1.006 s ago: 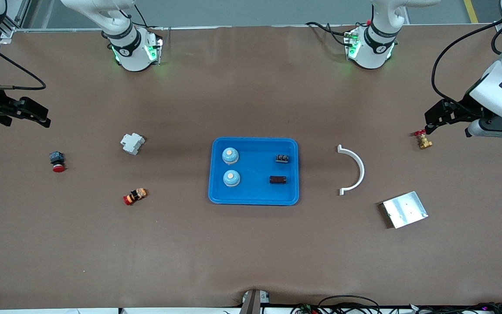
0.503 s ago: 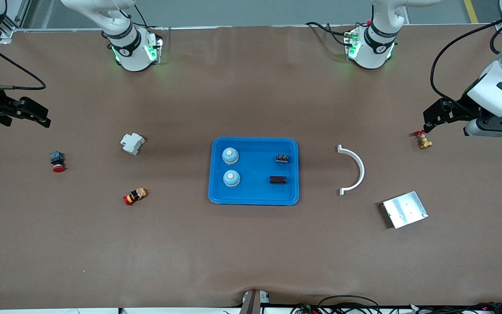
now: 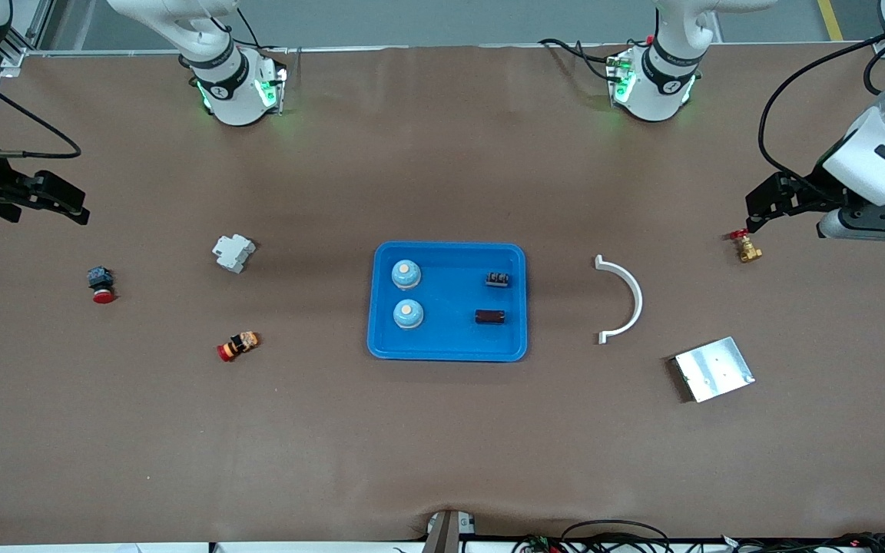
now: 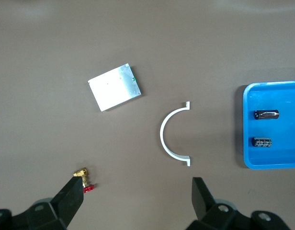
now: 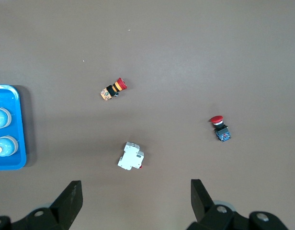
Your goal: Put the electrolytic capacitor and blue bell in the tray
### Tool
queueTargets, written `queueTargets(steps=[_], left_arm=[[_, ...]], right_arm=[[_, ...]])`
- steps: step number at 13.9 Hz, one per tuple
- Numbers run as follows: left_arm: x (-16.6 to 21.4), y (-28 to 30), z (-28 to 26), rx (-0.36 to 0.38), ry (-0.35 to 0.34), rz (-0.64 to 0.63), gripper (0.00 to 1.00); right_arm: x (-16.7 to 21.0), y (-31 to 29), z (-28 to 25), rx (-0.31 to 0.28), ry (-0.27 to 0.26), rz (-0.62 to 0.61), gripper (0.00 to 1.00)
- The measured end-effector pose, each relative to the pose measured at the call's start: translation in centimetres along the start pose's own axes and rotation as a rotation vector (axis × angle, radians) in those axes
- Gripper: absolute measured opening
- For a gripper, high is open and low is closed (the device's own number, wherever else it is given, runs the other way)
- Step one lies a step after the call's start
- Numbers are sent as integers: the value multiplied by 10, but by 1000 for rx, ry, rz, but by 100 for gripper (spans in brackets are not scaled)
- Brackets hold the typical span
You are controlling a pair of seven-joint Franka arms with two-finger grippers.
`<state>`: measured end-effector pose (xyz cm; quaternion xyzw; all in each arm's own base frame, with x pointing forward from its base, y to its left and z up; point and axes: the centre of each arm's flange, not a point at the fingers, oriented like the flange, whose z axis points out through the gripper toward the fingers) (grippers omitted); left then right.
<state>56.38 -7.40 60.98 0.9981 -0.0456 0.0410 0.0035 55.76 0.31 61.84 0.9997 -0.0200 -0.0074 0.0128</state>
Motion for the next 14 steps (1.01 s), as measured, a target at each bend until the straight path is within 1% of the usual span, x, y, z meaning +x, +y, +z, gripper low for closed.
queueTargets(steps=[14], left_arm=[[-2,0,1,1,-20,0,100]], right_arm=[[0,-1,0,0,0,-1,100]])
